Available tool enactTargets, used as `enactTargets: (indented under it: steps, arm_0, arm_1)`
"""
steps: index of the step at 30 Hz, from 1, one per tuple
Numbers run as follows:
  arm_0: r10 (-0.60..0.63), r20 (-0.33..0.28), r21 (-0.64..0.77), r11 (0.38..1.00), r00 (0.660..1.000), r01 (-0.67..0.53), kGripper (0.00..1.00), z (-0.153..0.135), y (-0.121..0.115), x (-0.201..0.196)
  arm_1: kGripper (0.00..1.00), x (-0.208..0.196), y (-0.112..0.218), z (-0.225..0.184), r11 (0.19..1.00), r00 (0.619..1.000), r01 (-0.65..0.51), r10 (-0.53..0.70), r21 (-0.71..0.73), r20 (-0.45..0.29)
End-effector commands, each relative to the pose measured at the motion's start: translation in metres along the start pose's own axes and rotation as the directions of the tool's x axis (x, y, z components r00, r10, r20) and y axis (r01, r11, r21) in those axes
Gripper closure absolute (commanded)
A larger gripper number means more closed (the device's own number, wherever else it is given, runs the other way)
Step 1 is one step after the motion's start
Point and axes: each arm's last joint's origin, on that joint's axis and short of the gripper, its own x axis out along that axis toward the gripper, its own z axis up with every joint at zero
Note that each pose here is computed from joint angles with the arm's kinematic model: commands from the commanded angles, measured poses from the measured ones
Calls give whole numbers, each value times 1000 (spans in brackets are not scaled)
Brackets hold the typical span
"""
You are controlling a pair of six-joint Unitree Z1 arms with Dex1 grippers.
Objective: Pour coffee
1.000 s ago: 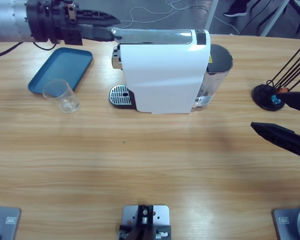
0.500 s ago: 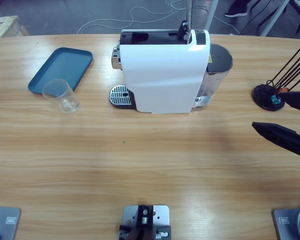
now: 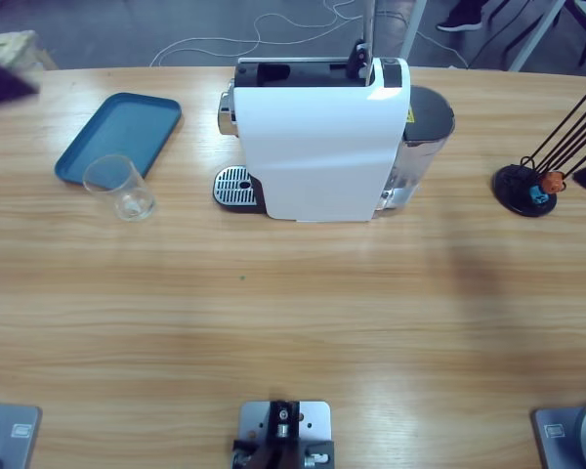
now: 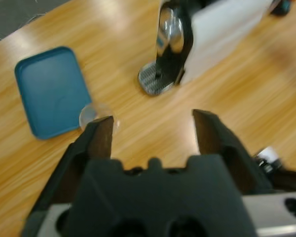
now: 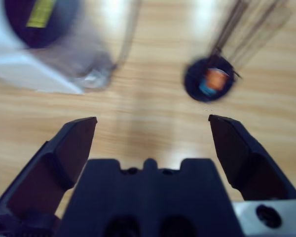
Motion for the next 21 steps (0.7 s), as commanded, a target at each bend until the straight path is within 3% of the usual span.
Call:
enactTargets:
  steps: [1,5,6,7,8,9,13,17,21]
  arm_0:
    - [0,-16,60,998,1000,1,18,-72,-1,19]
    - [-31,176,-19,999,984,35,109,-123,6,34]
    - [-39,233,-36,998,972,49,109,-135,9,33]
    - [-43,259,-40,998,965,55,109,-144,11,32]
    - [-41,261,-41,998,964,53,107,-149,12,32]
    - [-39,255,-37,998,966,51,105,-150,12,33]
    - [-31,192,-3,999,981,32,105,-129,6,44]
    - [18,69,61,998,997,-22,105,-107,4,61]
    - [69,22,32,997,997,-70,108,-107,12,72]
  arm_1:
    - [303,18,-17,17,968,984,175,-175,179,-17]
    - [301,36,-23,-16,969,980,108,-142,222,140]
    - [269,38,-22,-18,967,981,95,-130,236,142]
    - [162,42,-22,-19,965,982,91,-128,246,141]
    - [43,48,-22,-21,963,981,90,-129,253,142]
    - [0,55,-22,-22,961,982,90,-130,262,139]
    - [1,81,-22,-22,955,985,128,-154,266,77]
    - [58,107,-21,-21,953,984,169,-176,251,7]
    - [220,126,-20,-20,953,982,188,-187,236,-25]
